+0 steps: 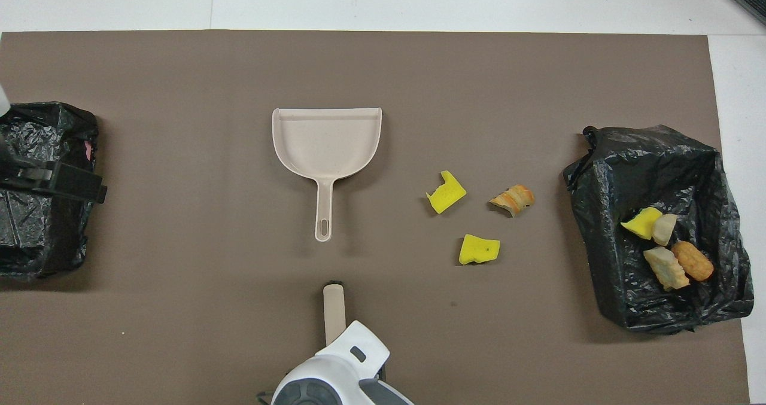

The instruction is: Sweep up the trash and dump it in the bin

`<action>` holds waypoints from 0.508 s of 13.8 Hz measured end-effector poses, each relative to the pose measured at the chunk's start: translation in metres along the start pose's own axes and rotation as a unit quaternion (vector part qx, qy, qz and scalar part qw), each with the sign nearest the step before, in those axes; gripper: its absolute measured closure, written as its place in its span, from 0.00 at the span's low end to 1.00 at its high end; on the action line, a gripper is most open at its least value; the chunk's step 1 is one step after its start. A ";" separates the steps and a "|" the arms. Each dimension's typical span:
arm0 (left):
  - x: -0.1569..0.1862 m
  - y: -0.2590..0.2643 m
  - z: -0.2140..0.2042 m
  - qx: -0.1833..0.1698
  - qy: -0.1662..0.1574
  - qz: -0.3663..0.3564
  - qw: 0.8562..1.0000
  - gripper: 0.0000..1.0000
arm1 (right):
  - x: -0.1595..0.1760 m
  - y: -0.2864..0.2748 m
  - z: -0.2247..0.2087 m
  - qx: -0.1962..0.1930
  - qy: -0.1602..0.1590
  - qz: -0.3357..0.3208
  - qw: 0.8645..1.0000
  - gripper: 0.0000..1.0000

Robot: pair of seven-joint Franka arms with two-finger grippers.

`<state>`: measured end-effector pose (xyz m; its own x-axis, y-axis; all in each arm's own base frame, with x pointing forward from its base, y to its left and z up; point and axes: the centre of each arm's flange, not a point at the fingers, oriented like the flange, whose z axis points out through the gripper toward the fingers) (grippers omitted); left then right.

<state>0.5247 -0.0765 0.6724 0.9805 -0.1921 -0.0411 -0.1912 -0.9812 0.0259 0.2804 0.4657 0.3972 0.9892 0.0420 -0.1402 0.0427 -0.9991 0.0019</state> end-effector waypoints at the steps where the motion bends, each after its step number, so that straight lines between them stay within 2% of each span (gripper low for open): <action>1: 0.000 0.000 0.000 0.000 0.000 0.000 1.000 0.00 | -0.010 -0.002 0.011 -0.006 -0.004 -0.007 1.000 0.00; 4: 0.000 0.000 0.000 0.000 0.000 0.000 1.000 0.00 | -0.024 -0.001 0.044 -0.005 0.000 -0.012 1.000 0.02; 6: 0.000 0.000 0.000 0.000 0.000 0.000 1.000 0.00 | -0.027 0.000 0.060 -0.006 -0.002 -0.014 1.000 0.06; 7: 0.000 0.000 0.000 0.000 0.000 0.000 1.000 0.00 | -0.029 -0.001 0.062 -0.003 -0.006 -0.012 1.000 0.11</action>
<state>0.5247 -0.0765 0.6724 0.9805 -0.1922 -0.0411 -0.1912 -0.9812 0.0259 0.2432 0.4654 0.3394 0.9861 0.0665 -0.1521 0.0680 -0.9977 0.0046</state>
